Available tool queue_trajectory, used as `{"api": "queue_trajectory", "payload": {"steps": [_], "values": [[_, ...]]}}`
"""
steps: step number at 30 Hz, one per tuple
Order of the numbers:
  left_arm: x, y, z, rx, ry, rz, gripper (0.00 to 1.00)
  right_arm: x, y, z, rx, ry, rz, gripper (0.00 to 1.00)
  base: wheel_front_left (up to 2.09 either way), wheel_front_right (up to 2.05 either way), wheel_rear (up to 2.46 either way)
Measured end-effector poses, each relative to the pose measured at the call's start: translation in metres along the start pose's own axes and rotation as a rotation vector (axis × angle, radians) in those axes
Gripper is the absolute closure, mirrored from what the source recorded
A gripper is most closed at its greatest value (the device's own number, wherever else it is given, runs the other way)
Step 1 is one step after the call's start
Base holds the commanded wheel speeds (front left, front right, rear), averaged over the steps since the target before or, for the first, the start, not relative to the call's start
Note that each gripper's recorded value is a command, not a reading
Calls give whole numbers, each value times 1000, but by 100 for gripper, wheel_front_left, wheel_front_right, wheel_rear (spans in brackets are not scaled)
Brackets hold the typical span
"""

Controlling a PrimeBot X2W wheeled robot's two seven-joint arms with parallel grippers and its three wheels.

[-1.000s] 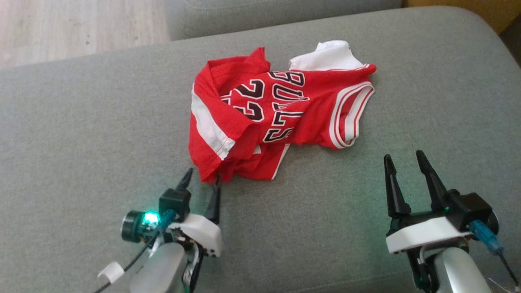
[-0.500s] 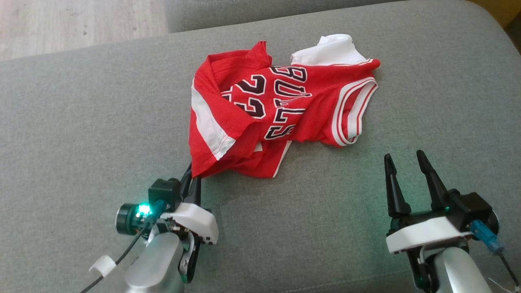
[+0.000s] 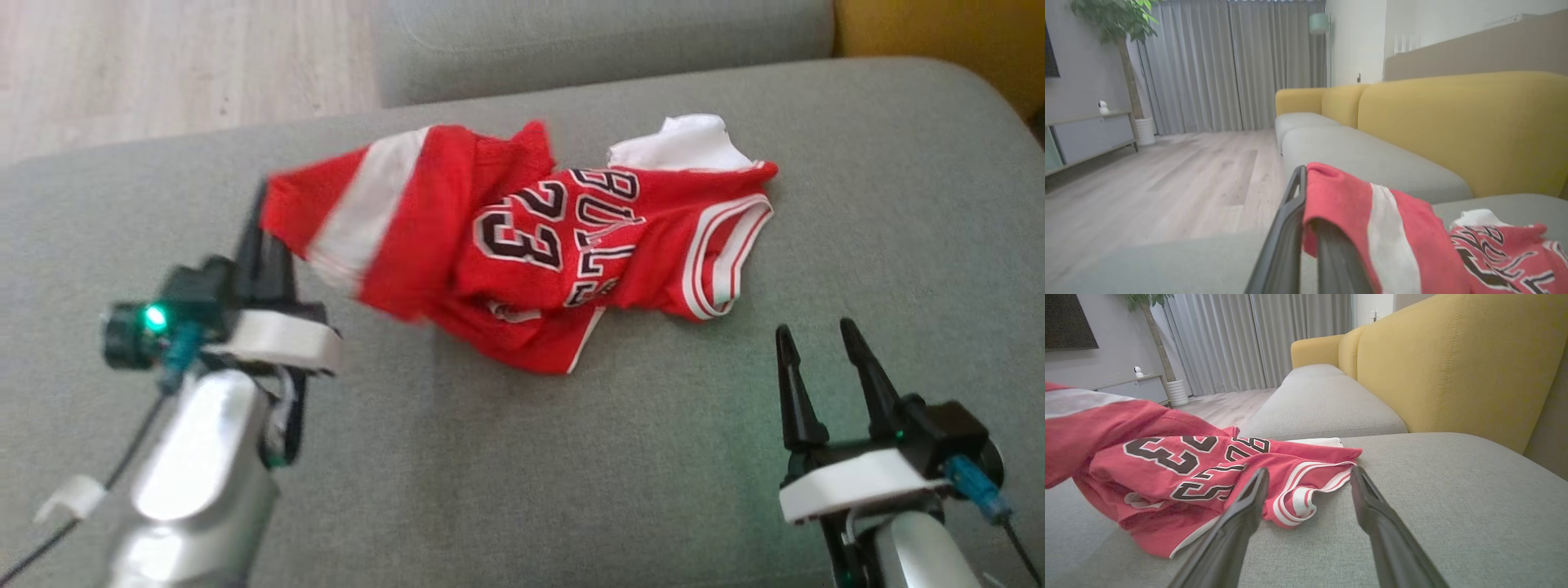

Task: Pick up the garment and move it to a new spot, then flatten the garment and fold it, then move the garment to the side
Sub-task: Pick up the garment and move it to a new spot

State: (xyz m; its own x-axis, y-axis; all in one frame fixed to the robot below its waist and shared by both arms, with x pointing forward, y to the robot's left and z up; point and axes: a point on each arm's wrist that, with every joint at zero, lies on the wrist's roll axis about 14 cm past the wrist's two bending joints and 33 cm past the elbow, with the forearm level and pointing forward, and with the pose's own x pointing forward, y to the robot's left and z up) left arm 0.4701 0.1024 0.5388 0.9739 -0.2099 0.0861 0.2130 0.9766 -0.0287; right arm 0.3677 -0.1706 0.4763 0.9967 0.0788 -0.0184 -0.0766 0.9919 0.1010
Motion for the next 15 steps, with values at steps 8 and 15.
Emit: {"api": "queue_trajectory", "payload": {"steps": [8, 15], "values": [[-17, 39, 80, 66, -168, 68, 100, -7, 11, 3, 2, -11, 30, 0, 0, 0, 0], [-61, 72, 105, 111, -195, 157, 100, -2, 27, 0, 2, -2, 82, 0, 0, 0, 0]]}}
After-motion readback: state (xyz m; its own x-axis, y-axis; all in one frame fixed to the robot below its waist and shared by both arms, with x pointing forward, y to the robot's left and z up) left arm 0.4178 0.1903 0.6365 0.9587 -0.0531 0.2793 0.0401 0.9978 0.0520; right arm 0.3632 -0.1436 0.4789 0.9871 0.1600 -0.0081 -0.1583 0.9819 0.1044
